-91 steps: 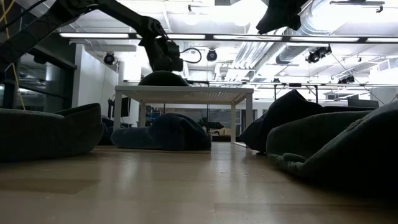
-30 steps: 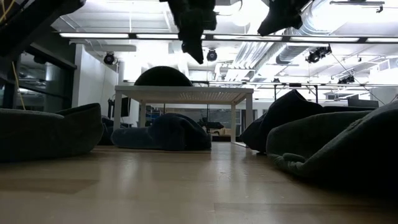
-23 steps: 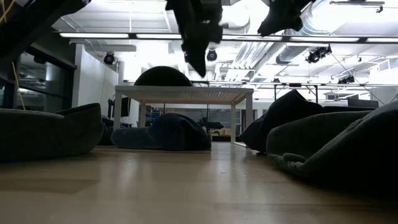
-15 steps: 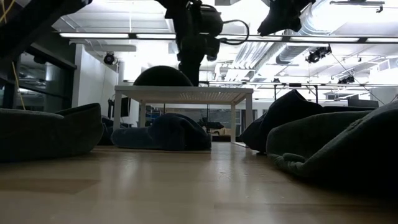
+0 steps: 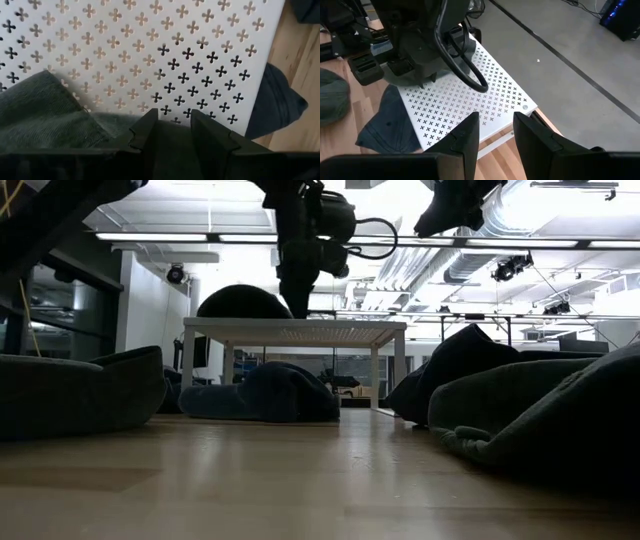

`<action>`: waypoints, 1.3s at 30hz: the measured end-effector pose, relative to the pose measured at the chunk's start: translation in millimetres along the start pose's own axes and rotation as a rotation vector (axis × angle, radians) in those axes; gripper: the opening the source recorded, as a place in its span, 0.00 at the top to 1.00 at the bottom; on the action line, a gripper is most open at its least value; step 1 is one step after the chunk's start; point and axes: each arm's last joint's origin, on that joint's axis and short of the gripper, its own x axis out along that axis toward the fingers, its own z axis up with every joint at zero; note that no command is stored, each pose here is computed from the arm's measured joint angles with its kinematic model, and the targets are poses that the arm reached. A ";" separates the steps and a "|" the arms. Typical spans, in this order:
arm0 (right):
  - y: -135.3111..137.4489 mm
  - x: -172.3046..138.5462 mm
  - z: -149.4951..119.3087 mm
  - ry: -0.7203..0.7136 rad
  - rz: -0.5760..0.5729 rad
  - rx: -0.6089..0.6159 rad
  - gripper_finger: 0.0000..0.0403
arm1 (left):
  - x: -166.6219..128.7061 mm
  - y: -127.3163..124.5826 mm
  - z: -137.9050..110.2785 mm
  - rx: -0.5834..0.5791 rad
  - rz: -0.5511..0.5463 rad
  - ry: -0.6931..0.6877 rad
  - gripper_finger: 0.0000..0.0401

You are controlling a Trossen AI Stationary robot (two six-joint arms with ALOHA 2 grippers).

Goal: Pick & Place hat
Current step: Put the top right gray cap on the shelf, then put the left blue cap on the shelf

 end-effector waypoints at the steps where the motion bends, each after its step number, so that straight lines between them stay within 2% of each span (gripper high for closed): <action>1: 0.0 0.0 0.0 0.000 0.000 0.000 0.72 | 0.1 0.1 0.1 0.000 0.000 0.000 0.71; 7: 0.0 0.0 0.0 0.000 0.000 0.000 0.72 | -0.5 0.1 0.4 0.000 0.001 -0.004 0.71; 13: 0.0 -0.1 0.0 0.000 0.000 0.000 0.72 | -20.3 0.9 6.7 0.002 0.025 -0.086 0.71; 18: 0.0 -0.2 0.0 0.000 0.000 0.007 0.72 | -44.9 3.3 11.6 -0.022 0.116 -0.170 0.71; 21: 0.0 -0.1 -0.8 0.009 0.000 0.006 0.72 | -64.0 6.2 5.7 -0.056 0.188 -0.159 0.71; 25: -0.1 -0.2 -2.7 0.028 0.000 0.012 0.72 | -100.7 15.8 -24.4 -0.130 0.257 -0.171 0.71; 28: 0.0 -0.2 -3.3 0.034 0.004 0.027 0.72 | -124.5 28.5 -50.2 -0.232 0.327 -0.143 0.71; 31: 0.6 -0.3 -3.7 0.039 0.024 0.026 0.72 | -145.2 46.7 -71.9 -0.357 0.368 -0.176 0.71; 34: 1.0 -0.2 -3.8 0.041 0.038 0.026 0.72 | -161.9 68.3 -93.8 -0.475 0.347 -0.223 0.71; 39: 1.1 -0.4 -6.4 0.068 0.044 0.024 0.72 | -165.4 107.5 -117.6 -0.624 0.326 -0.228 0.71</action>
